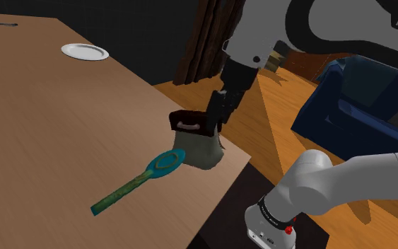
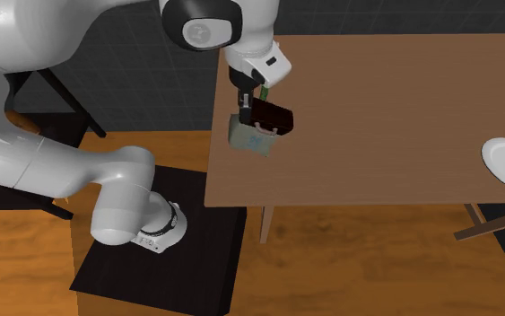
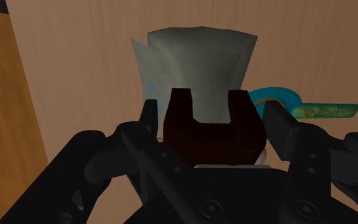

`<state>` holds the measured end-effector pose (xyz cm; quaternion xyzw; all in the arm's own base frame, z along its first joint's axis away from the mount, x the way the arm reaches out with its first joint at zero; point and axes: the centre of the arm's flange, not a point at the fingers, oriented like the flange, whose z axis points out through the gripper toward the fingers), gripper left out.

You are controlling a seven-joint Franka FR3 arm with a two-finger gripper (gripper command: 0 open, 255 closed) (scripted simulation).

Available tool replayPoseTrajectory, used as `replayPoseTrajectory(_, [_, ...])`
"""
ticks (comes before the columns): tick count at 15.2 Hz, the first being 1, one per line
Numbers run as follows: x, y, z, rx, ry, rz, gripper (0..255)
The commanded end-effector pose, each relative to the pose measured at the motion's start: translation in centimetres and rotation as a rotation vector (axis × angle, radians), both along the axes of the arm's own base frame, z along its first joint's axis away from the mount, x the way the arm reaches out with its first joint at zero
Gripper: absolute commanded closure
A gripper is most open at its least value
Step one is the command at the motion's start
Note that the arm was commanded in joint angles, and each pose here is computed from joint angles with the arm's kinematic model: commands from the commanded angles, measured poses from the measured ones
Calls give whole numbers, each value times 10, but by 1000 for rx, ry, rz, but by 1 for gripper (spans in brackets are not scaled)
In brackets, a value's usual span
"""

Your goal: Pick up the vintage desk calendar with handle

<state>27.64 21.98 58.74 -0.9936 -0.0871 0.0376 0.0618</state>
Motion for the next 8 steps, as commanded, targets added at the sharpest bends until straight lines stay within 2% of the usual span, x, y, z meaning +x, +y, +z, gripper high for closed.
replayPoseTrajectory(1, [1, 1, 11, 0, -1, 0, 255])
replayPoseTrajectory(6, [1, 1, 37, 0, -1, 0, 255])
replayPoseTrajectory(8, [1, 1, 38, 0, -1, 0, 255])
